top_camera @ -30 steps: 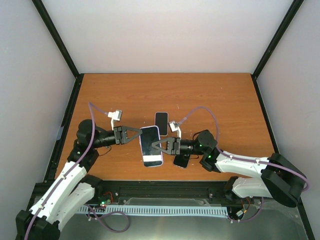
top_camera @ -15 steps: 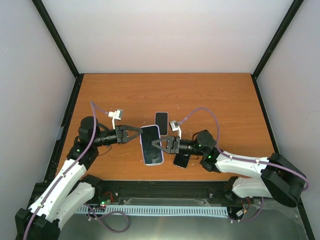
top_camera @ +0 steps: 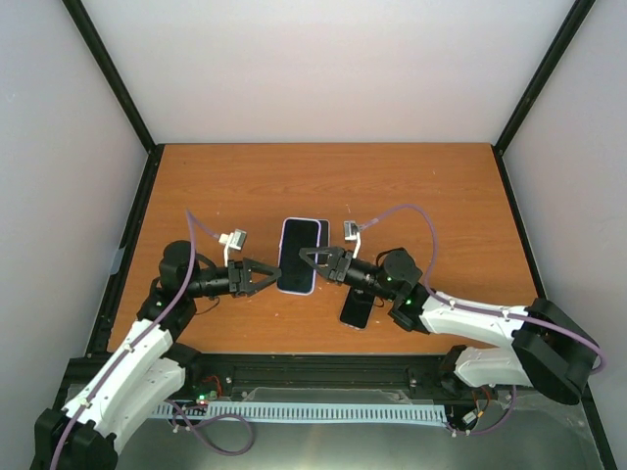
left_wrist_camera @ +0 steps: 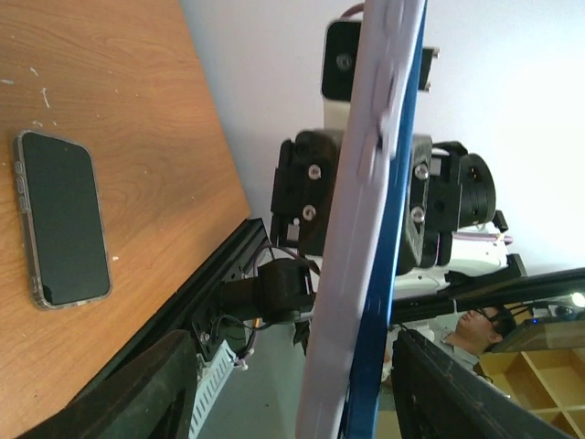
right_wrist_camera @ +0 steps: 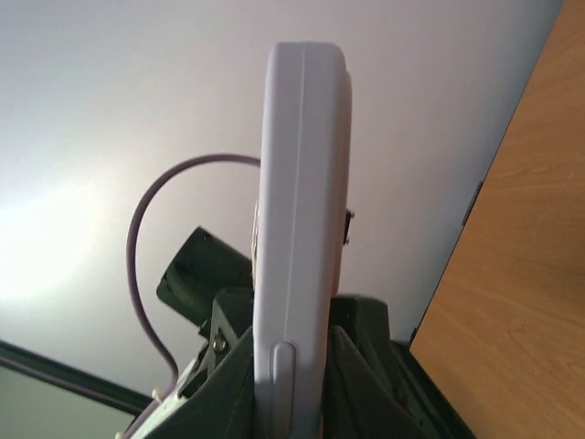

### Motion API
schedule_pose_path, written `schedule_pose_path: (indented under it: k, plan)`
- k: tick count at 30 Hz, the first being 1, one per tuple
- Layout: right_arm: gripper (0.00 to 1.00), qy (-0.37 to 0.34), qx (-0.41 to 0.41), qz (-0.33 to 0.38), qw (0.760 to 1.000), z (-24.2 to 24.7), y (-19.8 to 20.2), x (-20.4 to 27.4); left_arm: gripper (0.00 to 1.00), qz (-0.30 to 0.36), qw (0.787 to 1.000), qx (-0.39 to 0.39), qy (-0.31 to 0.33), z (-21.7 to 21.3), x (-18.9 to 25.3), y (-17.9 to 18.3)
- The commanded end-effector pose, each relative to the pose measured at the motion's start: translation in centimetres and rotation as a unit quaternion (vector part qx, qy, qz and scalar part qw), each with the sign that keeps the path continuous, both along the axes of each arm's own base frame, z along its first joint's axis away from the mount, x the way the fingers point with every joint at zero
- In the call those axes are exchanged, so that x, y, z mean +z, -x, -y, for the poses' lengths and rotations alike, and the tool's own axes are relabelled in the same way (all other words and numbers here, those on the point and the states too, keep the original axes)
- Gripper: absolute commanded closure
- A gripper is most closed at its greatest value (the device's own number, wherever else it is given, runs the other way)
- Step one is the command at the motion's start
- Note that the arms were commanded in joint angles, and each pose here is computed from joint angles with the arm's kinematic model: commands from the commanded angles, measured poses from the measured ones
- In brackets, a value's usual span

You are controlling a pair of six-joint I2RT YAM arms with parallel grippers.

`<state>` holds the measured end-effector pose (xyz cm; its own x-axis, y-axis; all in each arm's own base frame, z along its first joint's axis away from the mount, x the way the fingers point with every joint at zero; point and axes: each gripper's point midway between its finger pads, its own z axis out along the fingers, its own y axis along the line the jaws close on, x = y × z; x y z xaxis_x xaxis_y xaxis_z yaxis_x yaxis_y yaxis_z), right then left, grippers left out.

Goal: Put the phone into the phone case

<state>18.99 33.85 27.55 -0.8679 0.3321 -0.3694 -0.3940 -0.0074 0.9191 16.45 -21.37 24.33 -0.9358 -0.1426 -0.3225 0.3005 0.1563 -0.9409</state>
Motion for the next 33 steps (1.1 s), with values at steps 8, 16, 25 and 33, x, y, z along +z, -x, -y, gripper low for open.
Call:
schedule_pose_path:
  k: [8,16,25,33]
  plan:
    - [0.85,-0.039,-0.037,0.005,0.999,-0.4,-2.4,2.2,0.60,0.023,0.999,-0.026,0.011,0.2,0.7,0.6]
    - [0.83,-0.017,-0.036,-0.001,0.999,-0.5,-2.4,1.1,1.00,0.023,0.999,0.014,-0.046,-0.2,-0.1,-1.2]
    - [0.87,-0.012,-0.016,0.003,1.000,-0.6,-1.7,1.0,0.82,0.038,0.998,0.025,-0.044,-0.3,1.3,-1.4]
    - [0.87,-0.016,0.050,0.028,0.998,-1.0,0.9,1.5,0.48,0.078,0.995,0.055,-0.029,-0.6,3.4,-2.2]
